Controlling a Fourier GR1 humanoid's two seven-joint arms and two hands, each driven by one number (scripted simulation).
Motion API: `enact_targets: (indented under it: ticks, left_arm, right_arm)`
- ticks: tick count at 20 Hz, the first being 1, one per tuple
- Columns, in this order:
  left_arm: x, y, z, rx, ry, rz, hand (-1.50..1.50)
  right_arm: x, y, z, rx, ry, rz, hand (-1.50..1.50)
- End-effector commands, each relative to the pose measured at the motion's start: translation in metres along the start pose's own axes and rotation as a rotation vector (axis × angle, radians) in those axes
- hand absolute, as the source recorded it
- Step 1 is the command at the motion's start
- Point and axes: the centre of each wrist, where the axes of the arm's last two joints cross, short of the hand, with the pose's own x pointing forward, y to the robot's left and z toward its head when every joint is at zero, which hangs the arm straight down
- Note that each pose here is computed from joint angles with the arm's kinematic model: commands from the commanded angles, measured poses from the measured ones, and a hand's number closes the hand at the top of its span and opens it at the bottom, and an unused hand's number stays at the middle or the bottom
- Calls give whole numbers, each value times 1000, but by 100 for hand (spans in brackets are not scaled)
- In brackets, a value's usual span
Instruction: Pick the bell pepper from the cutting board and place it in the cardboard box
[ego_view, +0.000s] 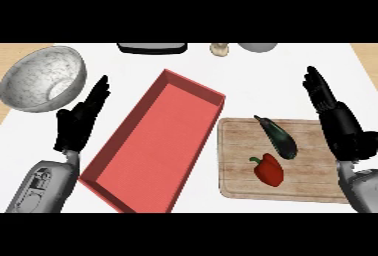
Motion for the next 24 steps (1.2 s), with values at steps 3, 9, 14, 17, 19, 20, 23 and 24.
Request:
enact_targets:
  ticks: [3, 9, 14, 17, 19, 20, 23, 24]
  left_arm:
    - [2, 42, 2, 163, 45, -156, 0]
    - [-25, 70, 21, 212, 145, -253, 0]
    - [-28, 82, 22, 291, 156, -252, 0]
    - [-31, 67, 24, 262, 139, -263, 0]
    - [-33, 74, 29, 276, 147, -246, 0]
    - [-28, 83, 24, 298, 144, -260, 0]
    - [-32, 80, 26, 286, 155, -263, 0]
    - [-28, 77, 27, 274, 143, -260, 0]
  right_arm:
    - [-2, 19, -3, 414, -41, -168, -150]
    - [43, 11, -9, 861, -386, 367, -150]
    - [-45, -14, 13, 953, -314, -149, -150]
    - [-62, -35, 3, 1012, -355, -201, -150]
    - [-53, -41, -18, 1013, -454, -80, -150]
    - [-49, -45, -23, 1028, -481, -17, -150]
    - [-29, -40, -47, 1082, -537, 259, -150]
    - [-19, -46, -53, 1121, -536, 337, -150]
